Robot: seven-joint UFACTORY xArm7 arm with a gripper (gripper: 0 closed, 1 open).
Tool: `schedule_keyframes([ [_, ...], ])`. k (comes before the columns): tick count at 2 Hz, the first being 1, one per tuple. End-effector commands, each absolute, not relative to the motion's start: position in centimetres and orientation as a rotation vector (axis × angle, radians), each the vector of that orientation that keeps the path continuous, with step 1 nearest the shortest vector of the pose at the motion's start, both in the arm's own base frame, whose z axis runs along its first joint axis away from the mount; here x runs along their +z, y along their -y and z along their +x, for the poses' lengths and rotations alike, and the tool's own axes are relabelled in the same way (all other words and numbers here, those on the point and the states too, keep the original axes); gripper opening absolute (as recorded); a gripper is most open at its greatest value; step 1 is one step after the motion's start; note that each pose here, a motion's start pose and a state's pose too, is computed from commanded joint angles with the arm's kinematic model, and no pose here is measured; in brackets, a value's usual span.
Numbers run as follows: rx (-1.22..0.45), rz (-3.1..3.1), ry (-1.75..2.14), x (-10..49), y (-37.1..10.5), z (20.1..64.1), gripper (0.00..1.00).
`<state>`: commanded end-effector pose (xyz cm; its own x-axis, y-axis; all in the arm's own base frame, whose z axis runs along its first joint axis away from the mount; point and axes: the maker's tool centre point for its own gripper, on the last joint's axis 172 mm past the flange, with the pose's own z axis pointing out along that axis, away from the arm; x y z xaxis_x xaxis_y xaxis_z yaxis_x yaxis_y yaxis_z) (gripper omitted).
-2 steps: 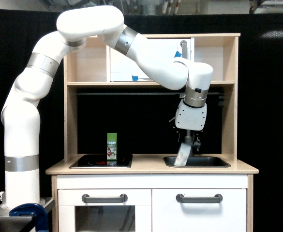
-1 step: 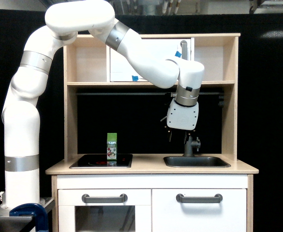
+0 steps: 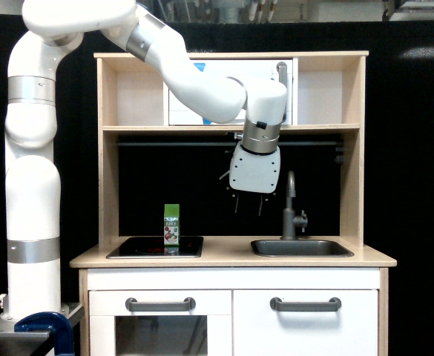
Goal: Put the white box into the sink
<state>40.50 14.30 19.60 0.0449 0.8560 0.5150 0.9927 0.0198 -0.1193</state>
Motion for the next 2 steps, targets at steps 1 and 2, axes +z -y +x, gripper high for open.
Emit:
schedule_keyframes([
  [1, -0.404, -1.881, 1.855, 18.4, -9.4, 38.3, 1.0],
  [2, -0.404, -1.881, 1.855, 18.3, -9.6, 37.9, 1.0],
])
